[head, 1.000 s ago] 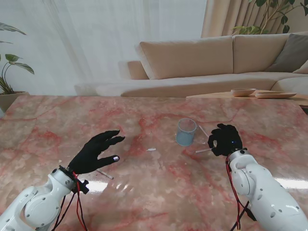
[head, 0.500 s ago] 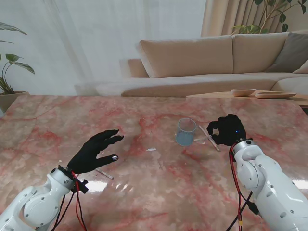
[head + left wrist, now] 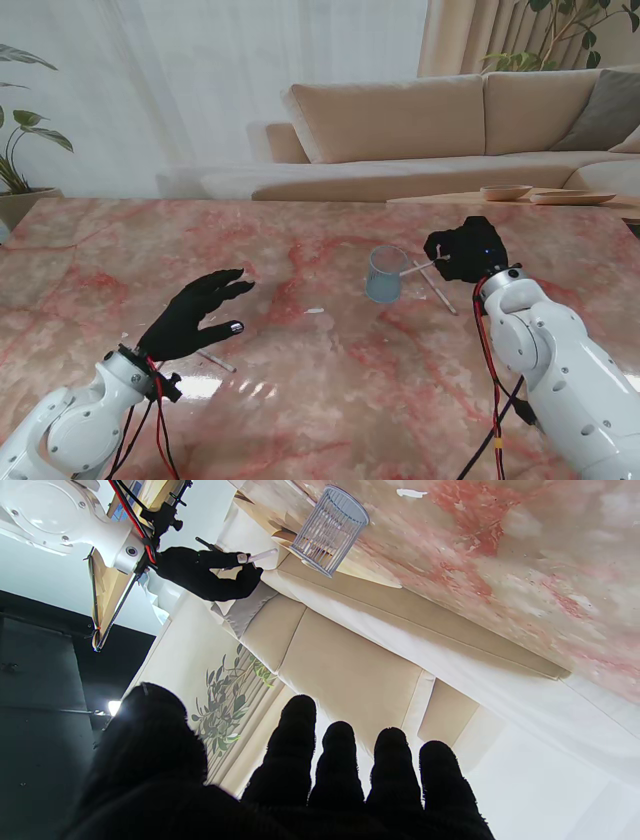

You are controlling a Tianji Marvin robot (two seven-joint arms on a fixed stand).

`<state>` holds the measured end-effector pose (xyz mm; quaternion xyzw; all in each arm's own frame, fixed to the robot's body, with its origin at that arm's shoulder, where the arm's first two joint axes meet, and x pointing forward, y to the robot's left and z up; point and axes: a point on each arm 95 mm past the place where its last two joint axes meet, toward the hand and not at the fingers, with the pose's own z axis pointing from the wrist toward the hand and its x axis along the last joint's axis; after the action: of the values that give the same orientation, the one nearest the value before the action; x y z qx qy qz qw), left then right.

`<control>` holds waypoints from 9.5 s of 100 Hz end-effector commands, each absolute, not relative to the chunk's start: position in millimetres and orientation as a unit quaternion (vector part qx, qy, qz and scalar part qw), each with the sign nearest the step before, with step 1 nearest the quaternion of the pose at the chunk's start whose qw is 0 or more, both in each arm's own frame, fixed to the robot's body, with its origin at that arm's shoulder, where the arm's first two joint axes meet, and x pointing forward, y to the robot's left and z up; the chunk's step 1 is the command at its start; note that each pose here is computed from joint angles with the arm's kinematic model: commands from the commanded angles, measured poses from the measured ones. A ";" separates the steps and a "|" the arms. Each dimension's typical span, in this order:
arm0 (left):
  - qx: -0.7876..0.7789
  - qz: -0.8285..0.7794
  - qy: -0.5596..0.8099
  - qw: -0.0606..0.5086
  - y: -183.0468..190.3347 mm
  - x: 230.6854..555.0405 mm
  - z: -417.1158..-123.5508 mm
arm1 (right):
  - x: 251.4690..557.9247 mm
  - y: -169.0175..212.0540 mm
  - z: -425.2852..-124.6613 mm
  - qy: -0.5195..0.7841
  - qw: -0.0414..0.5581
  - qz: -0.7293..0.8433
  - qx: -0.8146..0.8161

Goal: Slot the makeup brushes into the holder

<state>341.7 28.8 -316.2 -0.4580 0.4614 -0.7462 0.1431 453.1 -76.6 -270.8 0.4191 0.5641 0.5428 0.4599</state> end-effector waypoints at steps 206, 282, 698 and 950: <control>-0.472 -0.737 0.461 0.146 36.8 335.5 -324.3 | 494.3 -15.4 -285.0 0.677 0.453 0.466 0.345; -0.471 -0.734 0.468 0.143 35.5 333.1 -326.2 | 447.2 -67.8 -276.6 0.511 0.510 0.537 0.437; -0.474 -0.730 0.471 0.141 34.3 333.4 -325.0 | 452.6 -102.6 -305.2 0.418 0.553 0.523 0.496; -0.487 -0.731 0.459 0.136 40.6 325.9 -335.9 | 466.5 -17.8 -278.7 0.662 0.605 0.382 0.222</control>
<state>329.8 41.6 -329.4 -0.4819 0.4595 -0.7327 0.1407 466.6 -17.9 -272.2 0.2200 0.6536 0.3891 0.6108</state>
